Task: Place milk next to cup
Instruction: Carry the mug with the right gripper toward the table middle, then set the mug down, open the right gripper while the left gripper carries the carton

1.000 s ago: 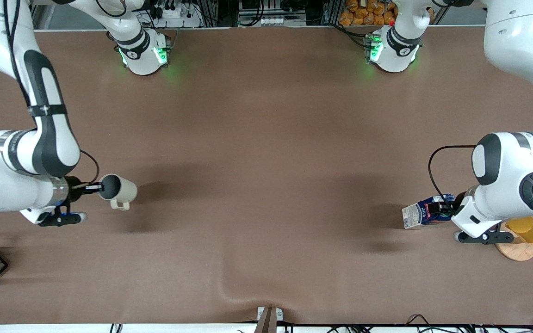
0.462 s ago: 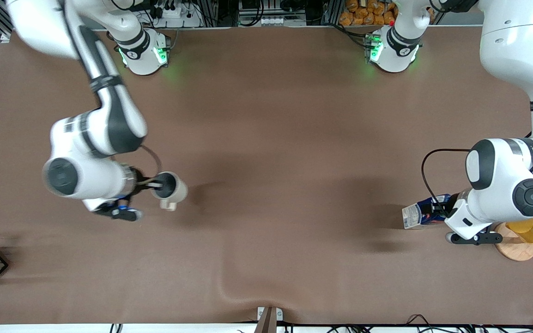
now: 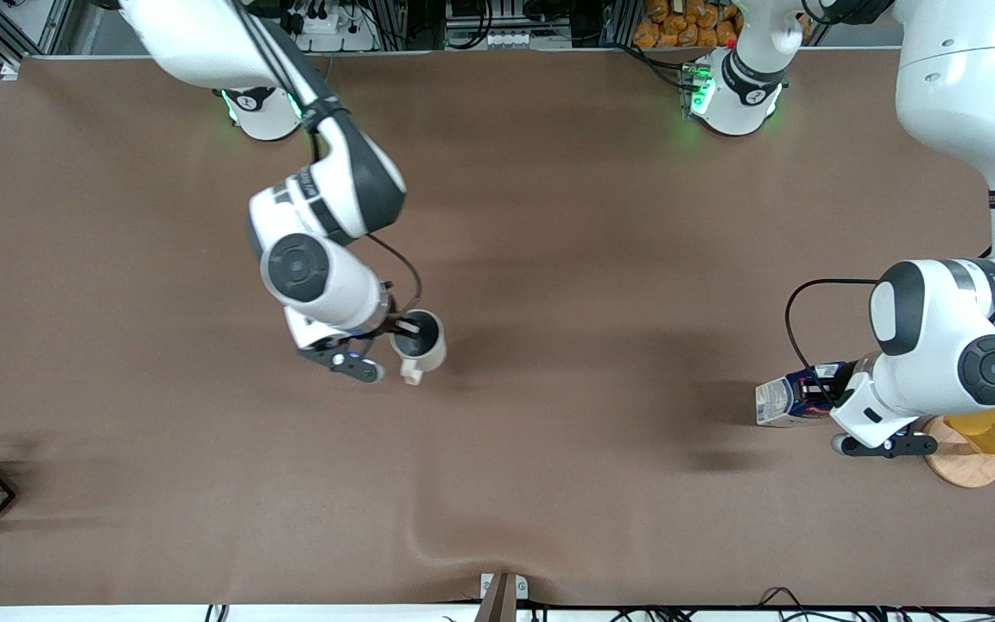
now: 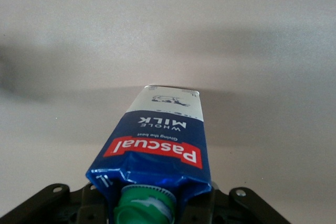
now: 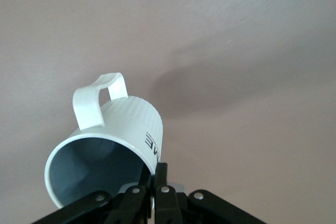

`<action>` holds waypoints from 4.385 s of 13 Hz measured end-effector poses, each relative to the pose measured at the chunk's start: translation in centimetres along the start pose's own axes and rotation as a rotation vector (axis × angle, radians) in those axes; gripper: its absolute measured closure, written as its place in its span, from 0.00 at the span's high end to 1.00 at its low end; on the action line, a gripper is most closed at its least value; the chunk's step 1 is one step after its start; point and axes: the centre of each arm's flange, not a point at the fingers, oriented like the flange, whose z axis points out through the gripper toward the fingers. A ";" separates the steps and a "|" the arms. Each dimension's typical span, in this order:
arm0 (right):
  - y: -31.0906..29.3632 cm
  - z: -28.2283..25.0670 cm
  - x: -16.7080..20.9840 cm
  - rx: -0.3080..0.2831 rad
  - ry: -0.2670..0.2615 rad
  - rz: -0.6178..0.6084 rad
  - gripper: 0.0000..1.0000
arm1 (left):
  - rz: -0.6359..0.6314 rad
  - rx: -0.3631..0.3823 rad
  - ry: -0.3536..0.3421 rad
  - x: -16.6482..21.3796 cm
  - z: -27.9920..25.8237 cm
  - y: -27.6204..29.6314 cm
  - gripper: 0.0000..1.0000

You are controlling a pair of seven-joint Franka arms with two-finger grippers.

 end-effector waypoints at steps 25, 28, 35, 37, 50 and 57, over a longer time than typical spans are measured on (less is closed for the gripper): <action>8.6 -13.8 12.1 0.049 -0.011 -0.162 1.00 | 0.106 -0.074 -0.036 -10.4 -14.3 17.0 0.36; 15.8 -15.7 16.6 0.029 -0.010 -0.274 1.00 | 0.116 -0.044 -0.042 -15.7 -15.0 20.3 0.36; 29.6 -23.0 19.9 -0.085 0.016 -0.410 1.00 | 0.042 0.019 -0.098 -26.4 -10.7 36.5 0.36; 33.8 -24.5 20.1 -0.078 -0.004 -0.410 1.00 | 0.029 0.034 -0.104 -28.4 -9.0 40.2 0.36; 38.1 -21.5 12.4 -0.042 0.103 -0.407 1.00 | -0.021 0.048 -0.085 -23.9 -2.2 48.1 0.36; 38.3 -21.8 11.8 -0.041 0.105 -0.408 1.00 | -0.045 0.033 -0.007 -22.1 -0.3 48.7 0.36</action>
